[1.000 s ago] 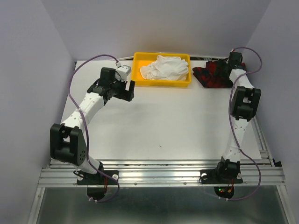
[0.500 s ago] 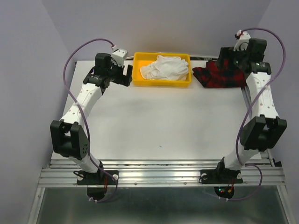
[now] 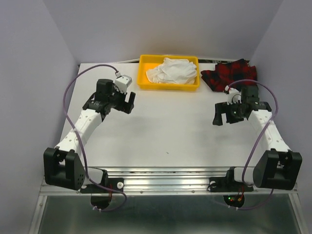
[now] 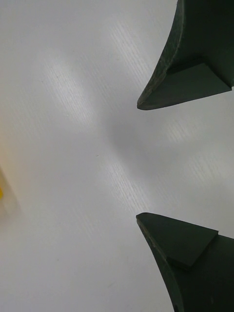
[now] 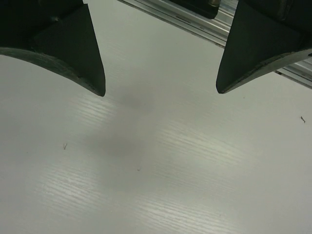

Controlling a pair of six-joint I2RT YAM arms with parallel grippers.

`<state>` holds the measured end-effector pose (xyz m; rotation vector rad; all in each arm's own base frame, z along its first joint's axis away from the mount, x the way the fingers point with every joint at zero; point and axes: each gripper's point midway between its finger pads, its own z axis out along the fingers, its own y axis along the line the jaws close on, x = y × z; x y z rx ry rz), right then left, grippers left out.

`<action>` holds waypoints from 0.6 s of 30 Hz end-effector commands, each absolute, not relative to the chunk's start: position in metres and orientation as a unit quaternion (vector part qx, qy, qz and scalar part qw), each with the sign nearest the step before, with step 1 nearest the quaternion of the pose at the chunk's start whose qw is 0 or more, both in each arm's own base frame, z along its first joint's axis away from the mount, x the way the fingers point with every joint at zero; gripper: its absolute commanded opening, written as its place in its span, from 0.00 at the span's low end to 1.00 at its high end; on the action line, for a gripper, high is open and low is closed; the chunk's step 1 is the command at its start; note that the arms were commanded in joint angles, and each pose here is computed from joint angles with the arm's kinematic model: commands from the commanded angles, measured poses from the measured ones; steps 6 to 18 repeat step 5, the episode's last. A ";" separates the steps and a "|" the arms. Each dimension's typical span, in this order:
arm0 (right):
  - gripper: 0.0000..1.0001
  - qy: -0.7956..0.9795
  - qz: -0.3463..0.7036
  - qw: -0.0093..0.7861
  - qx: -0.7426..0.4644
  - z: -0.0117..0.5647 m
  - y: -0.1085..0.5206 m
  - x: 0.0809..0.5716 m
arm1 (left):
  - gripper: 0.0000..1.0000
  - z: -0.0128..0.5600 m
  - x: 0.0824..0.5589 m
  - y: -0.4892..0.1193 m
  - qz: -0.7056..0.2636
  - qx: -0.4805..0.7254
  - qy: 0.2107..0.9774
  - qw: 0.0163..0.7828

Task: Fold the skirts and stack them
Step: Neatly place the folded skirt to the corner

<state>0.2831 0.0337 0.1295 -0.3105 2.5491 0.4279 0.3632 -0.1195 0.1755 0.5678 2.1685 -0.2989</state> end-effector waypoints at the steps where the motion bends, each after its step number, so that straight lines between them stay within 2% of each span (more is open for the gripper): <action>1: 1.00 0.932 0.152 0.298 -0.138 0.145 0.035 0.279 | 0.98 0.192 0.350 -0.110 -0.093 0.248 0.845 0.464; 5: 1.00 0.930 0.155 0.303 -0.139 0.152 0.039 0.276 | 0.98 0.186 0.334 -0.108 -0.100 0.245 0.850 0.456; 18: 1.00 0.930 0.155 0.303 -0.139 0.152 0.039 0.276 | 0.98 0.186 0.334 -0.108 -0.100 0.245 0.850 0.456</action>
